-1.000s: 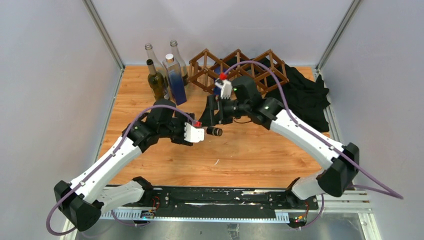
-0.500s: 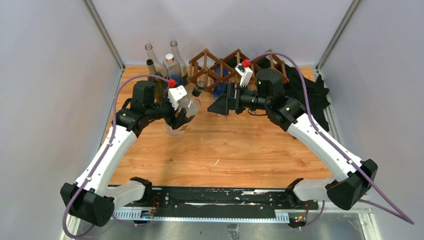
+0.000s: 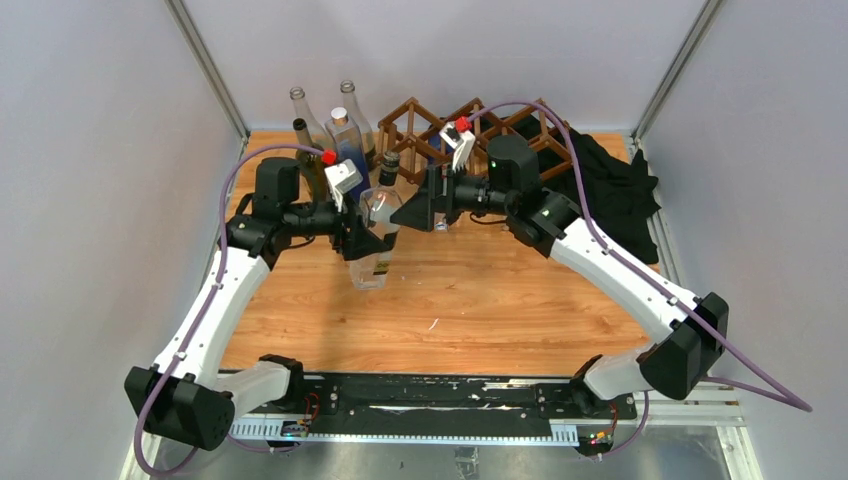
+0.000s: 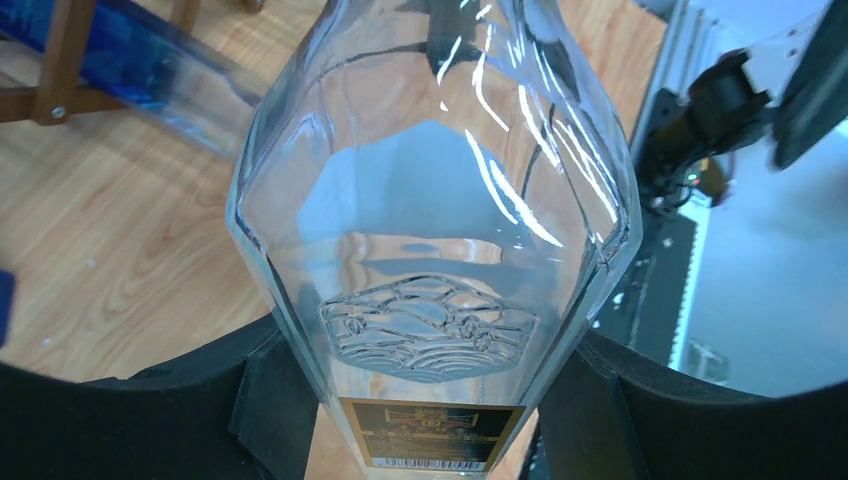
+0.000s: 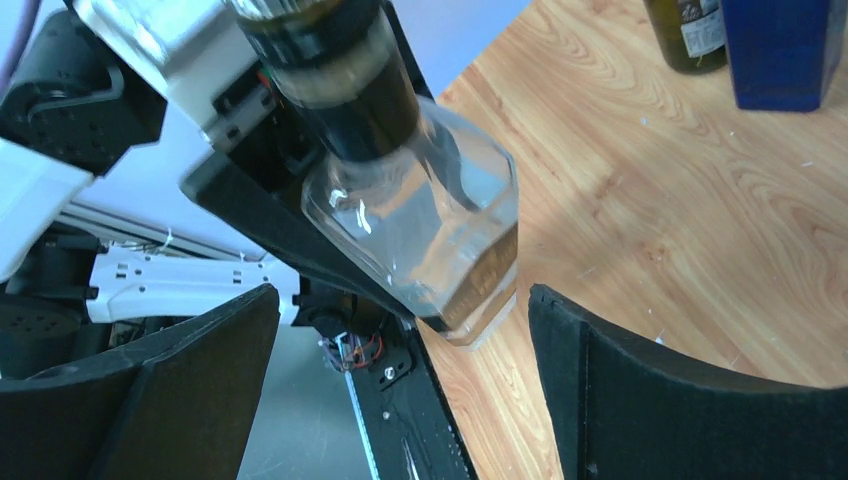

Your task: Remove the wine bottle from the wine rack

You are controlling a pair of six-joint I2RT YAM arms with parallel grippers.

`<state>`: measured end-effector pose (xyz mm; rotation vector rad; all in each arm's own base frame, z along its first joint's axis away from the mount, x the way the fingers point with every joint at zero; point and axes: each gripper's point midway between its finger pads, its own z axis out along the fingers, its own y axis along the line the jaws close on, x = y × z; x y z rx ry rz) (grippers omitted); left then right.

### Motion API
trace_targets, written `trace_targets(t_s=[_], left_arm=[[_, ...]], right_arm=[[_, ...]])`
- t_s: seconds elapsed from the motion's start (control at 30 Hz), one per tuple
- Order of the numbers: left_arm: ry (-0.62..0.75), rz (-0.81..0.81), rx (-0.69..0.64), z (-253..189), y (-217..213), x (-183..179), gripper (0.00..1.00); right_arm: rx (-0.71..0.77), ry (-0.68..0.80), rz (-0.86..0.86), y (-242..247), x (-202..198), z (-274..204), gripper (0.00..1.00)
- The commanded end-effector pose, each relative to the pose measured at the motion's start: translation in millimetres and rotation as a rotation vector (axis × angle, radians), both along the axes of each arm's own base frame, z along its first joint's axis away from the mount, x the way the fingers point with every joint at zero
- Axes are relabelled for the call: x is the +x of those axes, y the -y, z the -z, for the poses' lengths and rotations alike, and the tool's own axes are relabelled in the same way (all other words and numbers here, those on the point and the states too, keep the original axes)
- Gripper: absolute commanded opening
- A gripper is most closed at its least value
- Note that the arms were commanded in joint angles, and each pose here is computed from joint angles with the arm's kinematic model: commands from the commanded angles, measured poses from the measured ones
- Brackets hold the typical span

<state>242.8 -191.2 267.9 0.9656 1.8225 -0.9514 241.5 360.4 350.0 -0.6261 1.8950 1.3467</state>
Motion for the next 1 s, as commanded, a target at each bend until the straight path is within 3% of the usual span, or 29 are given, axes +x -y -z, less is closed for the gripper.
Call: trace_targets(t_s=[0.0, 0.53, 0.63, 0.67, 0.7, 0.83, 0.93, 0.97], left_arm=[[0.042, 0.109, -0.176, -59.1, 15.2, -12.4, 0.0], [-0.037, 0.217, -0.24, -69.8, 20.8, -37.4, 0.0], [-0.037, 0.22, -0.228, -66.7, 19.8, -39.1, 0.01], [-0.041, 0.22, -0.223, -65.2, 19.4, -39.5, 0.07], [-0.046, 0.219, -0.215, -62.9, 19.0, -39.6, 0.2], [-0.021, 0.213, -0.129, -47.8, 12.2, -38.5, 0.72], [0.002, 0.197, -0.052, -34.9, 4.4, -38.5, 0.94], [0.015, 0.193, -0.033, -33.1, 2.4, -38.1, 0.96]], right_arm=[[0.12, 0.122, -0.072, -3.1, -17.5, -16.8, 0.98], [0.201, 0.145, -0.201, -38.4, -25.4, -20.8, 0.98], [0.206, 0.156, -0.212, -41.1, -29.0, -19.7, 0.79], [0.206, 0.159, -0.207, -40.7, -28.8, -19.8, 0.69], [0.203, 0.163, -0.196, -39.8, -27.7, -19.8, 0.6], [0.156, 0.215, -0.123, -30.8, -19.0, -20.0, 0.03], [0.088, 0.263, -0.074, -21.4, -11.6, -15.8, 0.0], [0.063, 0.281, -0.061, -18.1, -9.8, -13.7, 0.0]])
